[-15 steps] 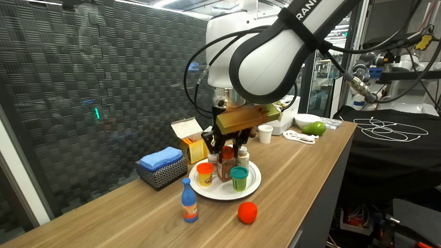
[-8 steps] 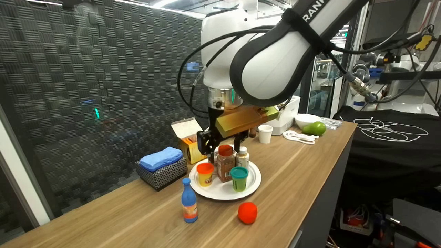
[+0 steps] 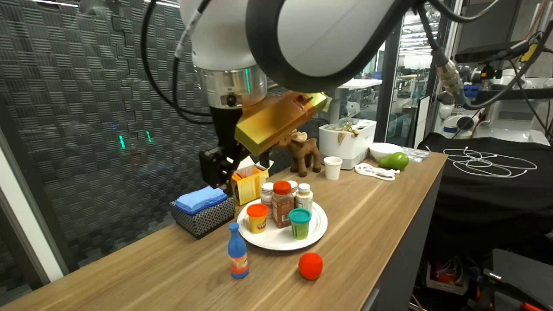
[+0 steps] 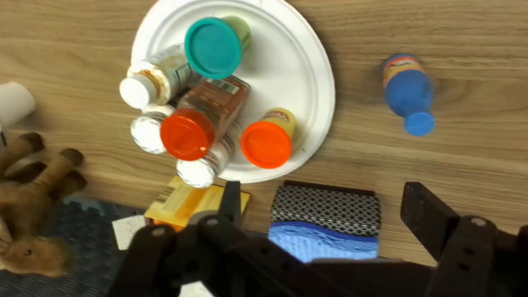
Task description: Put all the bottles and the orange plushie on the white plate
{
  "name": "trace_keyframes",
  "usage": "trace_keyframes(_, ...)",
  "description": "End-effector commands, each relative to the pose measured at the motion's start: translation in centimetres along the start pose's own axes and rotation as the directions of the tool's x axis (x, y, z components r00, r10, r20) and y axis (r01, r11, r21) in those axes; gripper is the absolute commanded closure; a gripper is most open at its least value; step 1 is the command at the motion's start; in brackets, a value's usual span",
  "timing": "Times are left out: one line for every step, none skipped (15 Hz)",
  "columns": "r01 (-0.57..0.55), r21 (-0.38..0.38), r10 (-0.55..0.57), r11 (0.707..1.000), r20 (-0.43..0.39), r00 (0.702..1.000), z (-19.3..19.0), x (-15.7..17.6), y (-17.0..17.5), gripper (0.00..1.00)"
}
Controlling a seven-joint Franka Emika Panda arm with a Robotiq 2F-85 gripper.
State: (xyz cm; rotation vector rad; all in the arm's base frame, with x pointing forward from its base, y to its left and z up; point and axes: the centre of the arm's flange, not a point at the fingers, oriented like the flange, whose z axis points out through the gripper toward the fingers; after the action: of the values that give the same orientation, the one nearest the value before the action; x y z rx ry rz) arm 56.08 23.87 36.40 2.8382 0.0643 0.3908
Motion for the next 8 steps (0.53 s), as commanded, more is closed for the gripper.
trace_keyframes(0.135, 0.08, -0.133, 0.988, -0.03, 0.991, 0.8, 2.7, -2.9, 0.0)
trace_keyframes(0.162, 0.11, -0.159, 0.981, -0.03, 0.987, 1.3, 2.9, -3.5, 0.0)
trace_keyframes(0.176, 0.137, -0.174, 0.975, -0.027, 0.984, 1.9, 3.1, -3.9, 0.0)
trace_keyframes(0.179, 0.172, -0.179, 0.969, -0.016, 0.984, 2.6, 3.2, -4.0, 0.0)
trace_keyframes(0.168, 0.211, -0.173, 0.963, 0.003, 0.985, 3.1, 3.3, -4.1, 0.0)
trace_keyframes(0.158, 0.237, -0.167, 0.959, 0.019, 0.986, 3.7, 3.3, -4.1, 0.0)
trace_keyframes(0.138, 0.252, -0.154, 0.958, 0.045, 0.987, 3.9, 3.3, -4.0, 0.0)
trace_keyframes(0.118, 0.252, -0.138, 0.961, 0.062, 0.989, 4.0, 3.2, -3.9, 0.0)
